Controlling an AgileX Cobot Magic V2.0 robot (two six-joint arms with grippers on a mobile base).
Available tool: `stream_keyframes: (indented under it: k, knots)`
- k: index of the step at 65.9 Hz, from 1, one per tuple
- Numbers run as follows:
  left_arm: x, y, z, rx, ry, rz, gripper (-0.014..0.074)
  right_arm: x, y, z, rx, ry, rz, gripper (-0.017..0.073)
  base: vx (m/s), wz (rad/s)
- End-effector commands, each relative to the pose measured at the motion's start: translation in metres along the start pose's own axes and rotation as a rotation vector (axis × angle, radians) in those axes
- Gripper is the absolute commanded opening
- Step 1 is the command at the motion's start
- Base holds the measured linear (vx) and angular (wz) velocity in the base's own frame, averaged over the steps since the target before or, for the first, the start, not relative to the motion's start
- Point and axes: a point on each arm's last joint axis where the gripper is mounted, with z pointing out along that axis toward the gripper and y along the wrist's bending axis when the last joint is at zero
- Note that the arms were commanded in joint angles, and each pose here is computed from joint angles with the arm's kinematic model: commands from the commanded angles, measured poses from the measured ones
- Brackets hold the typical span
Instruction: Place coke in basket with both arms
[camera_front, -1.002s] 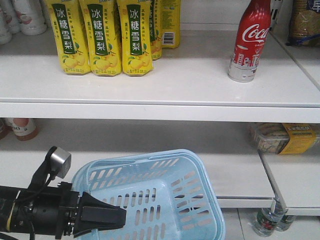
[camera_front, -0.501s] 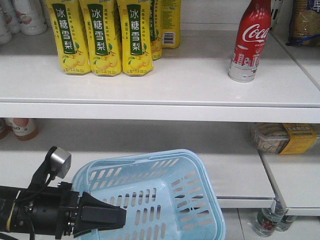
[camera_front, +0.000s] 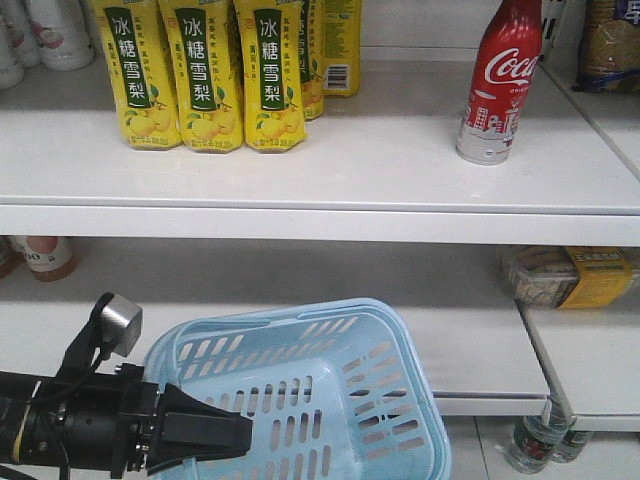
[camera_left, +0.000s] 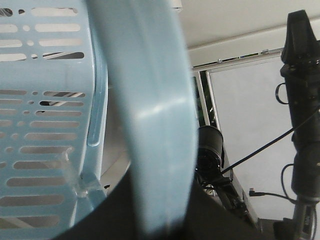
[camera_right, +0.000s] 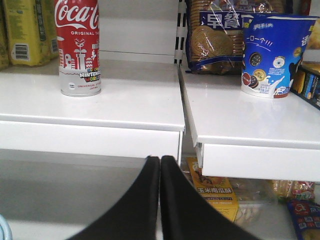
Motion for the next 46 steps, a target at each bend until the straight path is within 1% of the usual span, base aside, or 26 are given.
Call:
stream_keyframes:
  k: [1,17,37,46]
  knots:
    - [0.003,-0.027,-0.003,0.212,0.043,0.032,-0.0006,-0.022,-0.002,0.01,0.007,-0.039,-0.007,-0.0002,0.0,0.0]
    - [0.003,-0.027,-0.003,0.212,0.043,0.032,-0.0006,-0.022,-0.002,0.024,0.008,-0.049,0.001,-0.0002,0.0,0.0]
    - [0.003,-0.027,-0.003,0.212,0.043,0.032,-0.0006,-0.024,-0.002,0.024,0.01,-0.069,0.001,0.0001,0.0,0.0]
    - [0.003,-0.027,-0.003,0.212,0.043,0.032,-0.0006,-0.024,-0.002,0.024,0.01,-0.071,-0.001,0.0015,0.0,0.0]
